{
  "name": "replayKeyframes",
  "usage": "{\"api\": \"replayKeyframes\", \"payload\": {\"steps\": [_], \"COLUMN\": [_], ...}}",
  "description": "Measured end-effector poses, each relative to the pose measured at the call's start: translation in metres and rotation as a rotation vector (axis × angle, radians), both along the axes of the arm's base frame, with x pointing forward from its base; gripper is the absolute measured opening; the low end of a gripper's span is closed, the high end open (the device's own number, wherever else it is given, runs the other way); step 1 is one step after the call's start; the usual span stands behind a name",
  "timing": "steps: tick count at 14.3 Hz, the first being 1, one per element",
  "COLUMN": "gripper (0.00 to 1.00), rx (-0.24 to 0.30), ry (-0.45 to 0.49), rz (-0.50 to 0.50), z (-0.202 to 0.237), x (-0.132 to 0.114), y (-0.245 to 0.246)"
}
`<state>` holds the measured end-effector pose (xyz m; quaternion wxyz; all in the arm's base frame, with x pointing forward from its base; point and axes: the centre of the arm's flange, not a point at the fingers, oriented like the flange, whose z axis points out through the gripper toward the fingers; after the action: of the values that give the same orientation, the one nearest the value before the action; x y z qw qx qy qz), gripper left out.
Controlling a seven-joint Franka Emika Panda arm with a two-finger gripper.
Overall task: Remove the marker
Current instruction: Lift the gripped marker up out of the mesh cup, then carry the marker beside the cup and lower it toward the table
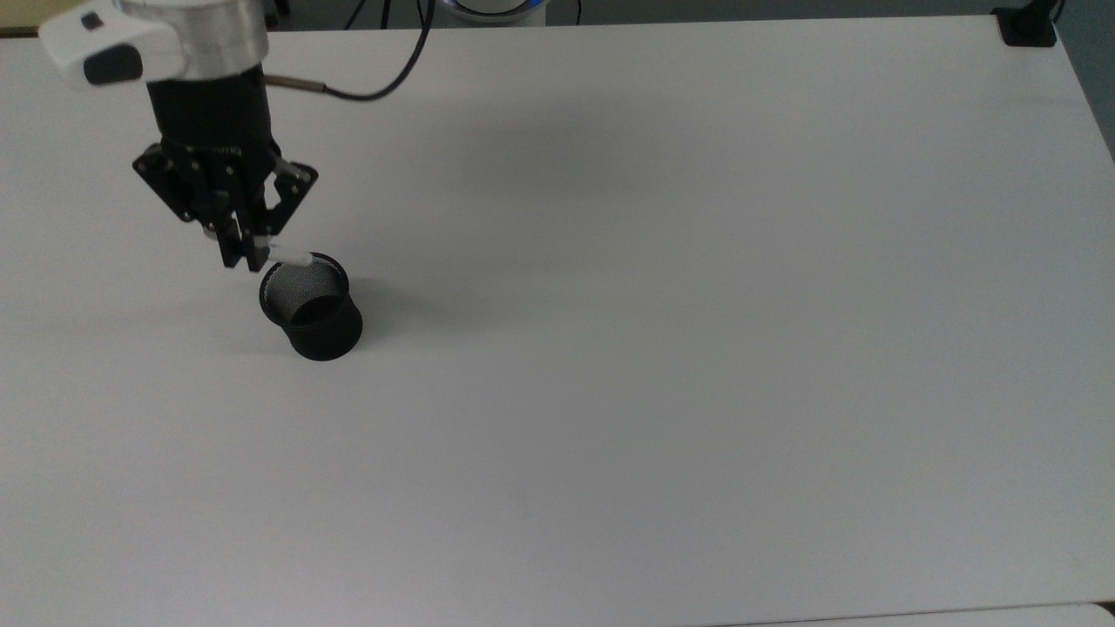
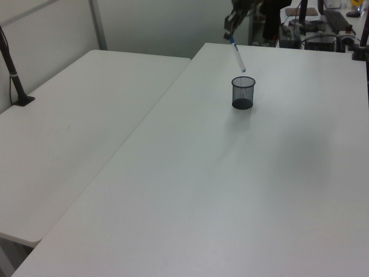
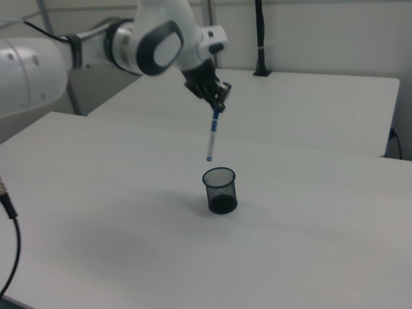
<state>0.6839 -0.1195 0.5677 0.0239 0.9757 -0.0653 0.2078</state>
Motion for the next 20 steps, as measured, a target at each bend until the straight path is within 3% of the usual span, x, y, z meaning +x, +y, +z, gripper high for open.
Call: {"api": "replayKeyframes", "payload": {"steps": [3, 8, 14, 17, 20], "gripper": [0.16, 0.16, 0.16, 0.16, 0.17], "rx": [0.054, 0.09, -0.046, -0.095, -0.124], "ry": [0.088, 0.432, 0.742, 0.786, 0.764], "rz": [0.021, 0.202, 0.282, 0.324, 0.336], "z": [0.03, -0.04, -0.183, -0.202, -0.206], "x": [-0.031, -0.063, -0.058, -0.057, -0.052], "y": [0.013, 0.082, 0.079, 0.074, 0.072]}}
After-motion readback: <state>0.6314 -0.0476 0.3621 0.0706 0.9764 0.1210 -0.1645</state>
